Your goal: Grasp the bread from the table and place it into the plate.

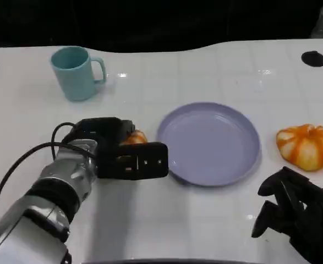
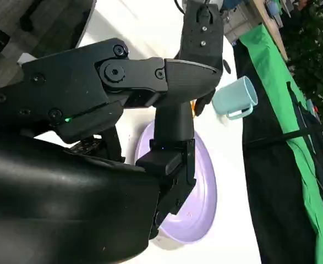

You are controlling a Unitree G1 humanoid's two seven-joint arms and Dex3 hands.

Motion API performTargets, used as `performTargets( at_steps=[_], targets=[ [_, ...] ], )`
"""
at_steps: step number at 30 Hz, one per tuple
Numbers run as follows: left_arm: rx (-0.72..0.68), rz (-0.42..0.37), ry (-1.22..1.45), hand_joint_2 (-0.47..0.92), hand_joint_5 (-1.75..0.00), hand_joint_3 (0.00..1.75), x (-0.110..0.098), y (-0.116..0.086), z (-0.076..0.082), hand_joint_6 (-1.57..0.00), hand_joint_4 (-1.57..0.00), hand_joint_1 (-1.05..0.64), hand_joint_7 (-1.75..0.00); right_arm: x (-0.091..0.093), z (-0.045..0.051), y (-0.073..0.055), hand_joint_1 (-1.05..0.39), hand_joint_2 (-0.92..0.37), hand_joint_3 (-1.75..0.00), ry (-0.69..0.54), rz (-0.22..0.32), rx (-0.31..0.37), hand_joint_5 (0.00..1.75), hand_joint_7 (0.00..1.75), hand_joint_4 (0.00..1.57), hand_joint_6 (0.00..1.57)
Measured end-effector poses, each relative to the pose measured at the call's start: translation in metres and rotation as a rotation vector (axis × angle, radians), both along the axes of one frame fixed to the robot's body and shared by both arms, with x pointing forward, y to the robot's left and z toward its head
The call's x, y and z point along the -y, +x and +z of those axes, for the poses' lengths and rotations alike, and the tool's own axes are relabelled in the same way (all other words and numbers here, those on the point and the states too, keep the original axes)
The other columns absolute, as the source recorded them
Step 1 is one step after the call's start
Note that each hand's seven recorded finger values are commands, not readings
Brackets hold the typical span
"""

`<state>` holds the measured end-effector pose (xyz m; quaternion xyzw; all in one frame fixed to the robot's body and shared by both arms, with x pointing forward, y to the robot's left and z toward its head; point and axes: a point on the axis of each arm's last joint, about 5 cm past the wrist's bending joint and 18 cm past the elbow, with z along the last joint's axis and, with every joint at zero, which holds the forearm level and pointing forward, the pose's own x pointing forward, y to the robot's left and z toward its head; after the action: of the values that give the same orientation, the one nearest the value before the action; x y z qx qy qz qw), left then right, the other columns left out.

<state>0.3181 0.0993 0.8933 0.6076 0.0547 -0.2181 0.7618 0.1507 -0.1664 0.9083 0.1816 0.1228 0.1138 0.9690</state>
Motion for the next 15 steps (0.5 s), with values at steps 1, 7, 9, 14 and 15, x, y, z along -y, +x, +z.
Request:
performTargets(
  at_steps=[1,7,9,14,15],
  targets=[
    [0.018,0.001,-0.006,0.91,-1.4,0.05,-0.0009,-0.0002,-0.0006,-1.09,-0.72,-0.3,-0.07,0.0,0.0,0.0,-0.44,-0.92,-0.38,0.0,0.0,0.0,1.75,1.59,0.62,0.49],
    [0.102,0.007,0.004,0.92,-1.47,0.35,-0.0045,-0.0021,-0.005,-1.09,-0.71,-0.34,-0.03,0.0007,0.0001,0.0,-0.43,-0.92,-0.38,-0.001,-0.003,0.0,1.75,1.59,0.61,0.49],
    [0.121,0.0,0.009,0.92,-1.58,0.33,-0.0047,-0.0029,-0.0065,-1.11,-0.7,-0.32,-0.04,0.0007,0.0001,0.0,-0.43,-0.92,-0.38,-0.001,-0.003,0.0,1.75,1.59,0.61,0.49],
    [0.146,0.005,0.008,0.92,-1.72,0.37,-0.0058,-0.0036,-0.008,-1.2,-0.71,-0.28,-0.11,0.0011,0.0001,-0.0001,-0.44,-0.92,-0.39,-0.001,-0.004,0.001,1.75,1.59,0.62,0.49],
    [0.153,0.009,0.006,0.92,-1.74,0.35,-0.0058,-0.0037,-0.0081,-1.21,-0.73,-0.27,-0.13,0.0013,0.0001,-0.0001,-0.44,-0.92,-0.39,-0.001,-0.004,0.001,1.75,1.59,0.62,0.49]
  ],
)
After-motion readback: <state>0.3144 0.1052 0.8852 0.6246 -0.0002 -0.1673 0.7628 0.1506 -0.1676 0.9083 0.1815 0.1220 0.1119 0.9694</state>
